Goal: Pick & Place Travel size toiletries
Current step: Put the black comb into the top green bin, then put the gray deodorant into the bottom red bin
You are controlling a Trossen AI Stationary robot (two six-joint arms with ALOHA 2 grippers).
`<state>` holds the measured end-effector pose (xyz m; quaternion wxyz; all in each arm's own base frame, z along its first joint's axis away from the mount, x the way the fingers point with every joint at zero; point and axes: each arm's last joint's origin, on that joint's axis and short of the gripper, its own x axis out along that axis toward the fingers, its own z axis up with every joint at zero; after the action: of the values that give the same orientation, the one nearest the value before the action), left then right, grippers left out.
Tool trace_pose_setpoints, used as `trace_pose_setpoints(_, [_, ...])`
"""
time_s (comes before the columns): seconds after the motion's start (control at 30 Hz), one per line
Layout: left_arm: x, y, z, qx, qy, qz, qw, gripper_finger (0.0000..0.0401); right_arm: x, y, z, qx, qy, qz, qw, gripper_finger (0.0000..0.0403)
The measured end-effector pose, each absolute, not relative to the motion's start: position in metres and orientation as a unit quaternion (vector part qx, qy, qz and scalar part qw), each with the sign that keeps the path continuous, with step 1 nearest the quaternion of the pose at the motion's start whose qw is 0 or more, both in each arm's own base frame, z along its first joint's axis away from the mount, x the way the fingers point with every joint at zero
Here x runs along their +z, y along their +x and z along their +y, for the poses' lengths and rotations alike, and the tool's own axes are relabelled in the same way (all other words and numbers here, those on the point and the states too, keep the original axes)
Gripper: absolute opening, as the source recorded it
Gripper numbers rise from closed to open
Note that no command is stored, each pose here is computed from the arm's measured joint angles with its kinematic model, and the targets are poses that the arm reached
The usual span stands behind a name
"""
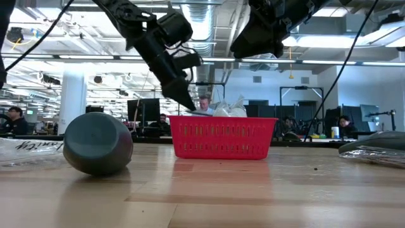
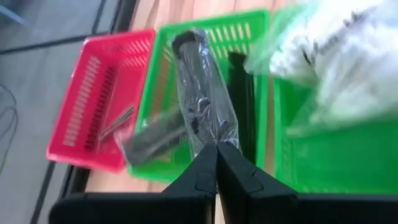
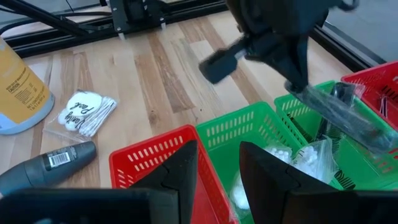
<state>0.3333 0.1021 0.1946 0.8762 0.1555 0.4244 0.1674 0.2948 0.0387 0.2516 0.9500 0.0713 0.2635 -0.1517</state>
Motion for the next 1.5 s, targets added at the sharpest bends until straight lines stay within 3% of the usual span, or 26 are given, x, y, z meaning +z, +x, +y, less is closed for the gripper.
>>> trace_pose_setpoints(0.7, [0.182, 0.337, 0.119, 0.152, 0.130, 0.419, 0.886, 0.0004, 0.252, 0.295, 0.039, -0.152, 0.071, 0.263, 0.950, 0.0111])
trace_pose_setpoints(1.2, [0.196, 0.332, 0.110, 0.170, 0.067, 0.398, 0.899, 0.0120, 0.247, 0.291, 0.044, -0.150, 0.076, 0.289, 0.942, 0.0111])
trace_pose_setpoints(1.5, [0.205, 0.304, 0.051, 0.115, -0.001, 0.365, 0.924, 0.0136, 0.230, 0.271, 0.057, -0.194, 0.149, 0.378, 0.893, 0.0111])
